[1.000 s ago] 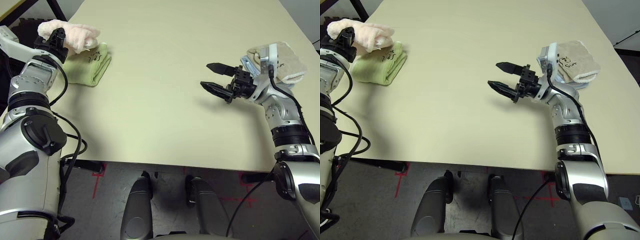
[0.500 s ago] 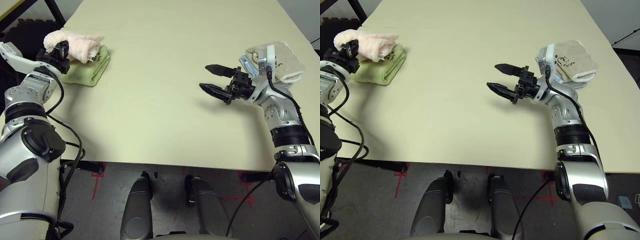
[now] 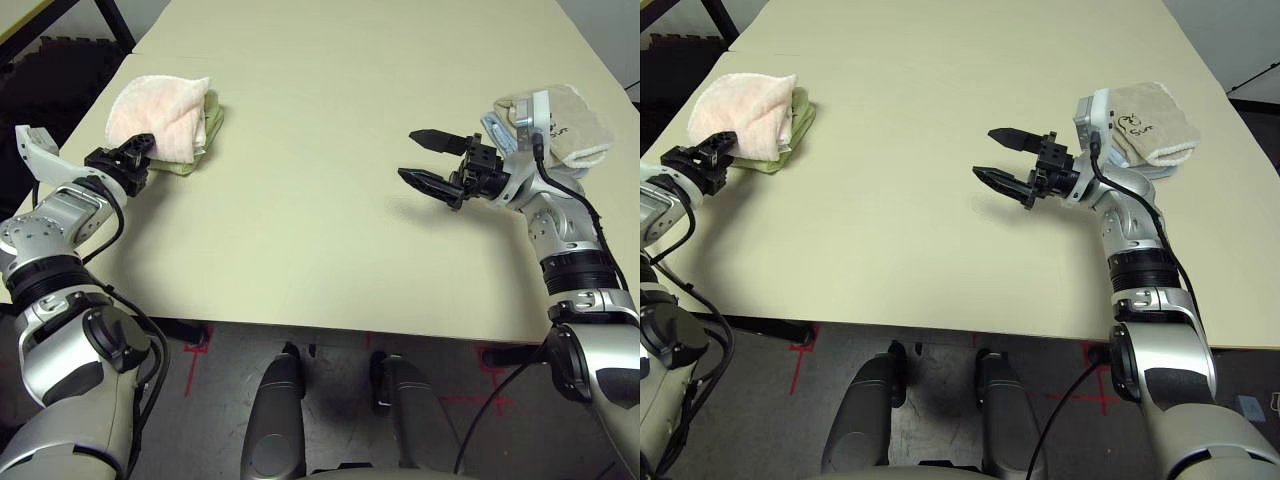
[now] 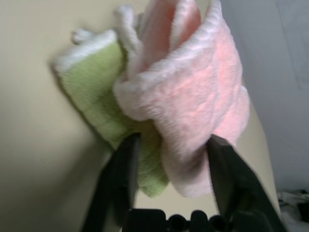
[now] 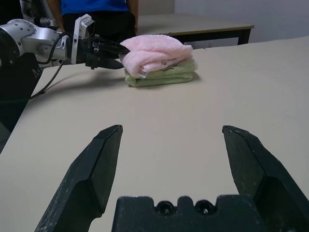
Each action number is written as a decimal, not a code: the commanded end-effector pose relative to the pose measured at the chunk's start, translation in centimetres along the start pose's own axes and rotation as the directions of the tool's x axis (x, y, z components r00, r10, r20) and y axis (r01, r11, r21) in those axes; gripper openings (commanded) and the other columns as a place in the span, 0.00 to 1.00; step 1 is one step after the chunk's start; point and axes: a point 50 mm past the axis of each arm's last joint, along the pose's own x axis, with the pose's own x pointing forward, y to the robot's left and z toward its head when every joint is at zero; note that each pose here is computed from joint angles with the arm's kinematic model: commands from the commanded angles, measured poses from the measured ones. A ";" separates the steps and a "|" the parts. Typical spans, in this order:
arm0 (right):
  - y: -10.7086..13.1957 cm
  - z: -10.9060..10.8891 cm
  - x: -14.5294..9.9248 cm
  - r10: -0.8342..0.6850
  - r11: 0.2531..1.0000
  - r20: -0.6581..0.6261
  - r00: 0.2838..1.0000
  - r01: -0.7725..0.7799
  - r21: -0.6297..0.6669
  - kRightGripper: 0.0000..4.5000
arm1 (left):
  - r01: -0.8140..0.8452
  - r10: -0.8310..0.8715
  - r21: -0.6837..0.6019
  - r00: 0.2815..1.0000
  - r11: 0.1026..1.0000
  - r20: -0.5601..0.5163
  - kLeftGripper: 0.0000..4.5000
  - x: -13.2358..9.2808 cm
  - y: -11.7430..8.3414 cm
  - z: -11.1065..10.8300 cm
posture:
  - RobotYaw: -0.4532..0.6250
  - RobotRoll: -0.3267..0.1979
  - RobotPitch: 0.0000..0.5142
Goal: Fold the towel and set it aside.
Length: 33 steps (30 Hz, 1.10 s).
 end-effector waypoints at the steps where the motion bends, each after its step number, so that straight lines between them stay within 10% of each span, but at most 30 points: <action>1: 0.1 -0.3 -0.1 0.006 1.000 -0.013 1.000 -0.006 -0.002 1.00 | -0.032 0.032 -0.010 0.999 0.999 -0.003 0.95 -0.2 0.5 -0.2 | 0.46 0.62 0.38; 10: 0.1 -0.3 -0.2 0.000 1.000 -0.012 1.000 0.000 -0.006 1.00 | -0.032 0.082 0.329 0.987 0.944 -0.138 0.99 -1.6 -1.5 0.1 | 0.46 0.62 0.38; 19: -0.7 -0.3 -0.2 -0.068 0.998 -0.005 0.998 0.068 0.010 1.00 | 0.422 -0.057 0.730 0.882 0.537 -0.467 0.99 -4.7 -8.1 -0.7 | 0.47 0.62 0.37; 24: -2.7 -1.0 -0.6 -0.369 0.928 -0.027 0.929 0.370 0.035 1.00 | 0.325 -0.203 0.912 0.939 0.249 -0.279 0.99 -1.4 -9.1 -0.8 | 0.47 0.62 0.36; 33: -5.5 -0.7 -2.1 -0.780 0.622 0.060 0.623 0.782 -0.032 1.00 | 0.022 -0.298 0.935 0.950 0.353 0.091 0.99 3.5 -6.7 -2.1 | 0.42 0.62 0.33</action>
